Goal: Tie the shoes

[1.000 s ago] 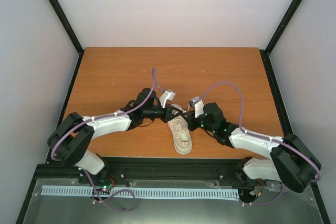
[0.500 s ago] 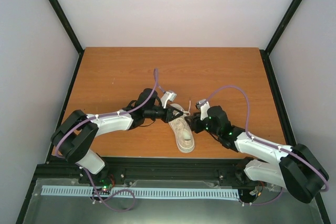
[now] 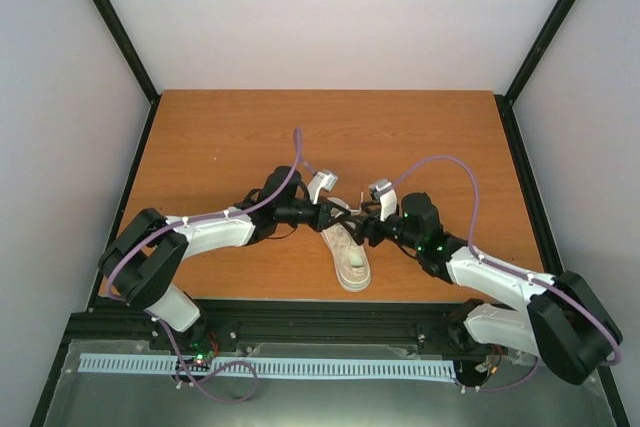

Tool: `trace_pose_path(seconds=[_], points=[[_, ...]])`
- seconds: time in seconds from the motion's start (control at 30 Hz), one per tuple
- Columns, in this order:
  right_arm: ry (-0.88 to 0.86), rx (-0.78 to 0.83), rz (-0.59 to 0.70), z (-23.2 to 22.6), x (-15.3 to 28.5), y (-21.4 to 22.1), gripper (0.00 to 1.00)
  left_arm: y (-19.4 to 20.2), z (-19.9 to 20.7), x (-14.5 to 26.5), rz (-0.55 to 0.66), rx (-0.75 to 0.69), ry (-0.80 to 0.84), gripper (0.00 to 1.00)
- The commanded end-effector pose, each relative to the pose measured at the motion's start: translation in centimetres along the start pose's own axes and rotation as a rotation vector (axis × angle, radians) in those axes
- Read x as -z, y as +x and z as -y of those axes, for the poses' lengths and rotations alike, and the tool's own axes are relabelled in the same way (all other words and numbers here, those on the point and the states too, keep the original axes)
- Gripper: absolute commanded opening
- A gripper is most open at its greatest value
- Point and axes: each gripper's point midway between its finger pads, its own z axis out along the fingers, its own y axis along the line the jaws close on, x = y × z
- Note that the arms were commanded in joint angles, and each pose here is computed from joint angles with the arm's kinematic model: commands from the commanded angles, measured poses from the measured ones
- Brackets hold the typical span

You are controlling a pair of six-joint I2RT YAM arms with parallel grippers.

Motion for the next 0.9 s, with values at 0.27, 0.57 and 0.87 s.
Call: trace_pose_path(seconds=[0.27, 0.57, 0.87], points=[[-0.238, 0.055, 0.013, -2.0, -1.6, -3.0, 0.88, -1.2, 1.1, 0.3, 0.008, -0.019, 0.037, 0.01], [-0.354, 0.005, -0.058, -3.0, -2.1, -1.1, 0.83, -1.3, 1.0, 0.4, 0.016, -0.018, 0.025, 0.01], [-0.379, -0.022, -0.102, -3.0, -2.3, 0.3, 0.69, -1.7, 1.0, 0.4, 0.03, -0.013, 0.026, 0.01]])
